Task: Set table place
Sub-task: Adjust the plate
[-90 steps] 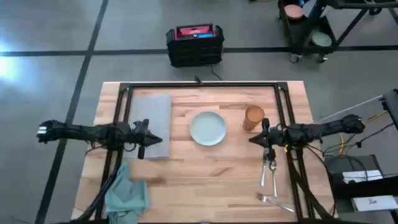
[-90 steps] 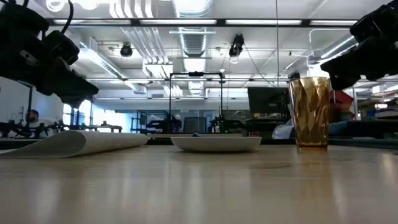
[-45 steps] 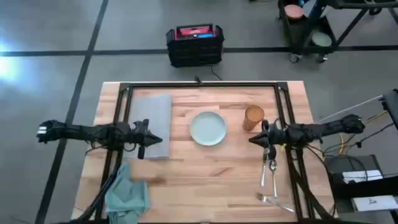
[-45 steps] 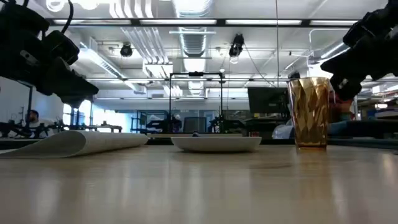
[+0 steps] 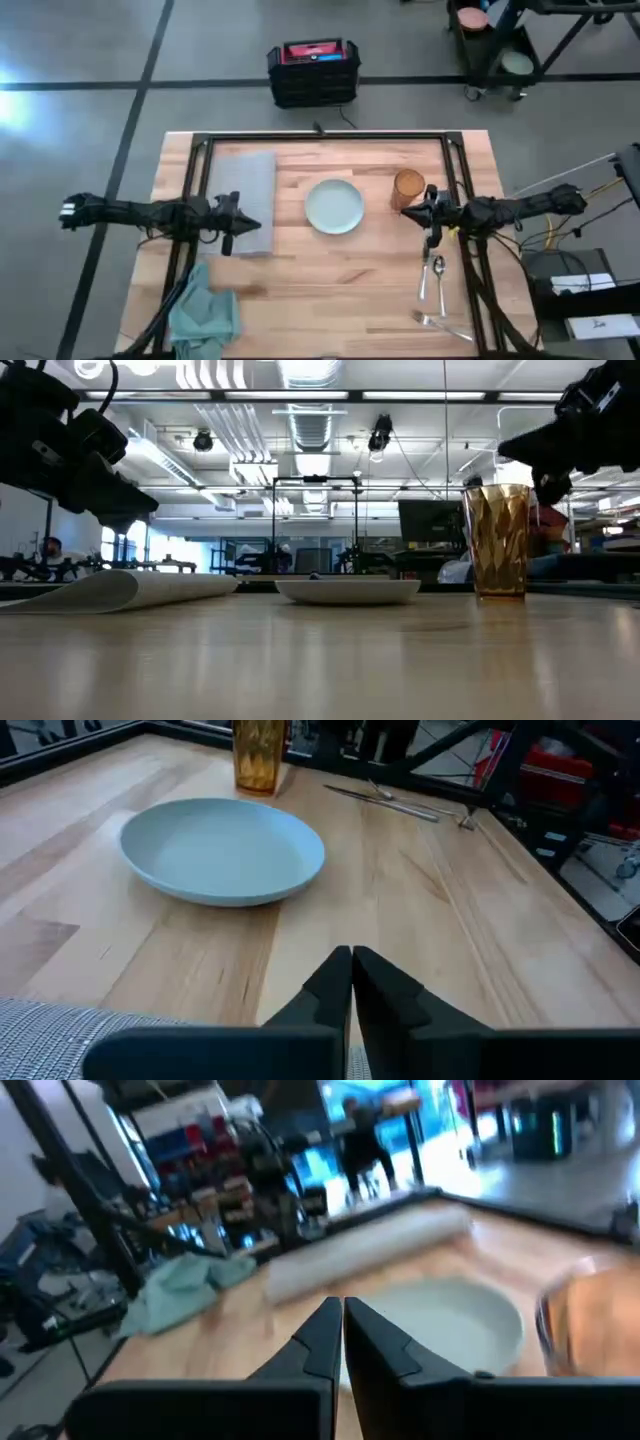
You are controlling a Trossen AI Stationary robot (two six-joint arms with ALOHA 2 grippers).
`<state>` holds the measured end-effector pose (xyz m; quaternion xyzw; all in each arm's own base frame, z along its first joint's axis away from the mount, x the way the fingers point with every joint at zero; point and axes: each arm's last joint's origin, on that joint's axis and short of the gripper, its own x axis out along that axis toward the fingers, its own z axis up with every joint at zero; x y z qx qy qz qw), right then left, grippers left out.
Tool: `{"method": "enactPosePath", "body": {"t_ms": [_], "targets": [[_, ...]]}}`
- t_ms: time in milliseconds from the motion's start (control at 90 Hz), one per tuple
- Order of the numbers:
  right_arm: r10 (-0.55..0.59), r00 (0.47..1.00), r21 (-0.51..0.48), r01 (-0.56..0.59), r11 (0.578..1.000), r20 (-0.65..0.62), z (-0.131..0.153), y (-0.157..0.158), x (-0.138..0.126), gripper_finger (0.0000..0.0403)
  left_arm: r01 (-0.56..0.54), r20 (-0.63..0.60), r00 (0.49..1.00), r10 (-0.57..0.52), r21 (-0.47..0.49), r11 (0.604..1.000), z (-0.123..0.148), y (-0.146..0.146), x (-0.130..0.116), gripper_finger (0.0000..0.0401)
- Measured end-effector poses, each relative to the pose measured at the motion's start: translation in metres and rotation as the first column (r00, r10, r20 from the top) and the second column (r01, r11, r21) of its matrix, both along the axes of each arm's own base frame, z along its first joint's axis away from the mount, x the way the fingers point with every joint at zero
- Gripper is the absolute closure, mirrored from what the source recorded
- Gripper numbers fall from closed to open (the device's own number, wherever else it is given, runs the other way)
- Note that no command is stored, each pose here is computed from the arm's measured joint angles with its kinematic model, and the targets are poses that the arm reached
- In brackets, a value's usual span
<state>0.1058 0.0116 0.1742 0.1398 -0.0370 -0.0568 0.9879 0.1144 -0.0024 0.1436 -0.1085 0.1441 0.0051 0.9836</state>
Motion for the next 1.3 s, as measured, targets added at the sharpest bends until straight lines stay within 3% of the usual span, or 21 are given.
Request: {"method": "enactPosePath", "body": {"t_ms": [100,311,456,578,789,889,978,1100,1233,1300], "targets": [[-0.006,1.0,-0.069,0.008,0.998,0.026,0.004,0.0,0.001,0.04,0.0,0.0,1.0,0.0,0.0,1.0,0.0,0.0,0.0,0.0401],[-0.067,0.998,-0.101,0.065,0.993,-0.021,0.0,-0.002,0.011,0.04,-0.047,0.056,0.997,0.047,0.001,0.999,0.005,0.001,0.001,0.0401],[-0.088,0.992,-0.111,0.078,0.991,-0.085,0.008,-0.004,0.024,0.04,-0.078,0.215,0.968,0.133,-0.244,0.967,0.022,0.002,0.004,0.0401],[-0.07,0.978,-0.144,0.042,0.989,-0.195,0.024,-0.003,0.047,0.04,-0.079,0.268,0.952,0.15,-0.257,0.963,0.028,0.002,0.006,0.0401],[-0.125,0.849,-0.325,-0.058,0.944,-0.514,0.034,-0.006,0.11,0.04,-0.142,0.256,0.949,0.183,-0.168,0.975,0.03,0.004,0.011,0.0401],[-0.16,0.734,-0.373,-0.135,0.918,-0.66,0.033,-0.01,0.137,0.0401,-0.15,0.198,0.965,0.172,-0.122,0.981,0.038,0.004,0.016,0.0401],[-0.201,0.65,-0.376,-0.141,0.916,-0.733,0.032,-0.014,0.151,0.0401,-0.154,0.153,0.973,0.17,-0.113,0.982,0.046,0.003,0.02,0.0401],[-0.193,0.632,-0.373,-0.165,0.913,-0.751,0.033,-0.014,0.162,0.0401,-0.154,0.106,0.981,0.164,-0.098,0.983,0.057,0.003,0.025,0.0401],[-0.004,0.664,-0.253,-0.28,0.926,-0.748,0.038,-0.008,0.177,0.0401,-0.147,0.057,0.987,0.151,-0.07,0.987,0.07,0.003,0.032,0.0401],[0.073,0.653,-0.179,-0.312,0.933,-0.754,0.035,-0.004,0.187,0.0401,-0.128,0.029,0.991,0.131,-0.074,0.989,0.074,0.002,0.038,0.0401]]}}
